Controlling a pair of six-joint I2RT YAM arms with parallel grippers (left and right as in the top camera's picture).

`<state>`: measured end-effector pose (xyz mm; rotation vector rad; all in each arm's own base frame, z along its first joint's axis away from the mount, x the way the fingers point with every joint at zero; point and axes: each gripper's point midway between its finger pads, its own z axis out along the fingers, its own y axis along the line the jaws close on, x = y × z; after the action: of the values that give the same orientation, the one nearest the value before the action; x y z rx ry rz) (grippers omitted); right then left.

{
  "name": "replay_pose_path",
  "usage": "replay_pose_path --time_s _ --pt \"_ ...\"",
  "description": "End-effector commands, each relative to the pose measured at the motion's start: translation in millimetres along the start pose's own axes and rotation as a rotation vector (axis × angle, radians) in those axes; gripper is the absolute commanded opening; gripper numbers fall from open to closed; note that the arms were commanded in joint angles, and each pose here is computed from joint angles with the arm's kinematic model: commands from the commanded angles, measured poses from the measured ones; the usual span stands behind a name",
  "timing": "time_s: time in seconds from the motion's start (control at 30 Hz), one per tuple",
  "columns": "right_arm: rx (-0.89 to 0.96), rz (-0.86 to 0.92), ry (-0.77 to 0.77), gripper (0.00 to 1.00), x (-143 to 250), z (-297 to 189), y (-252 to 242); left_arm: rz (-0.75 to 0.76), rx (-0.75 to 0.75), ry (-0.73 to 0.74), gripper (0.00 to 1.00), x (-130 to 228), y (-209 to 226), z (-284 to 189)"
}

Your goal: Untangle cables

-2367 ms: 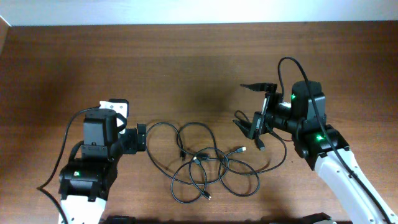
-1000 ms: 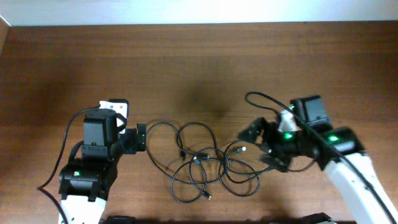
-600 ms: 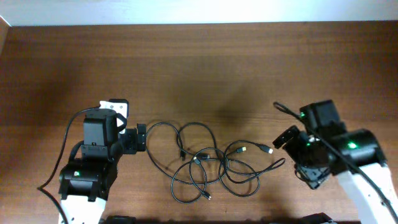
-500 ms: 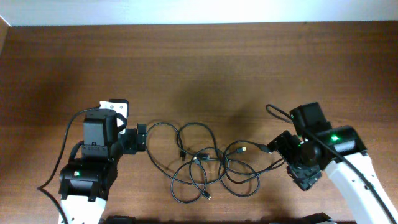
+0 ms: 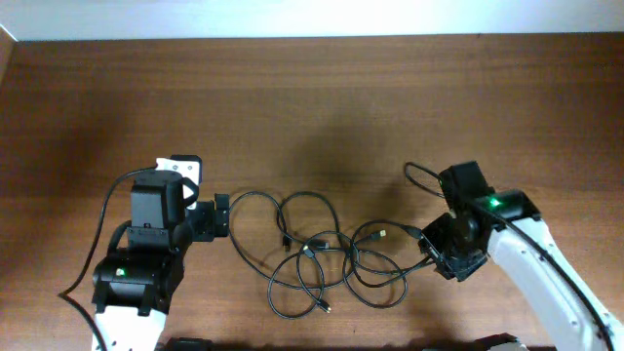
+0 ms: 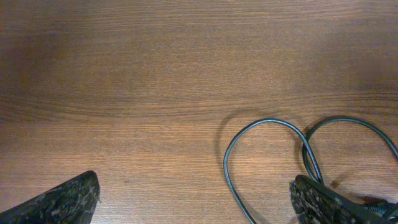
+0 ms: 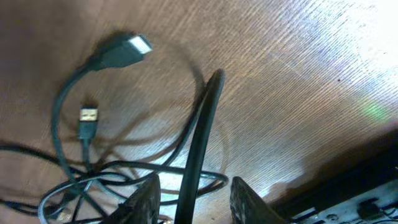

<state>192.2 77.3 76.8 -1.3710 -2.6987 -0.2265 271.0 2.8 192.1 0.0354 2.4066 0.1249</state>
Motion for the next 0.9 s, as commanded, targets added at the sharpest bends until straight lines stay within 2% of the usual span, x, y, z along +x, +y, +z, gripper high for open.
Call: replay_pose_path --time_s 0.0,0.13,0.2,0.27,0.4,0.43,0.5,0.67,0.77,0.87 --pt "0.054 0.011 0.012 0.28 -3 11 -5 -0.002 0.003 -0.022 0.99 -7 1 -5" --pt "0.087 0.013 -0.025 0.29 -11 14 -8 -0.003 0.003 -0.022 0.99 -7 1 -5" --pt "0.093 0.012 -0.039 0.44 -13 14 -9 -0.002 0.003 -0.022 0.99 -7 1 -5" --pt "0.112 0.011 -0.082 0.53 -21 14 -13 -0.002 0.003 -0.022 0.99 -7 1 -5" --pt "0.079 0.003 -0.158 0.6 -35 13 -3 -0.002 0.003 -0.022 0.99 -7 1 -5" --pt "0.066 0.002 -0.164 0.65 -38 14 1 -0.002 0.003 -0.022 0.99 -7 1 -5" --pt "0.072 0.004 -0.16 0.66 -39 19 3 -0.002 0.003 -0.022 0.99 -7 1 -5" --pt "0.152 0.008 -0.13 0.63 -40 35 -4 -0.002 0.003 -0.022 0.99 -7 1 -5" --pt "0.176 0.011 -0.12 0.49 -41 40 -6 -0.002 0.003 -0.022 0.99 -7 1 -5" --pt "0.177 0.01 -0.12 0.27 -40 40 -6 -0.002 0.003 -0.022 0.99 -7 1 -5"
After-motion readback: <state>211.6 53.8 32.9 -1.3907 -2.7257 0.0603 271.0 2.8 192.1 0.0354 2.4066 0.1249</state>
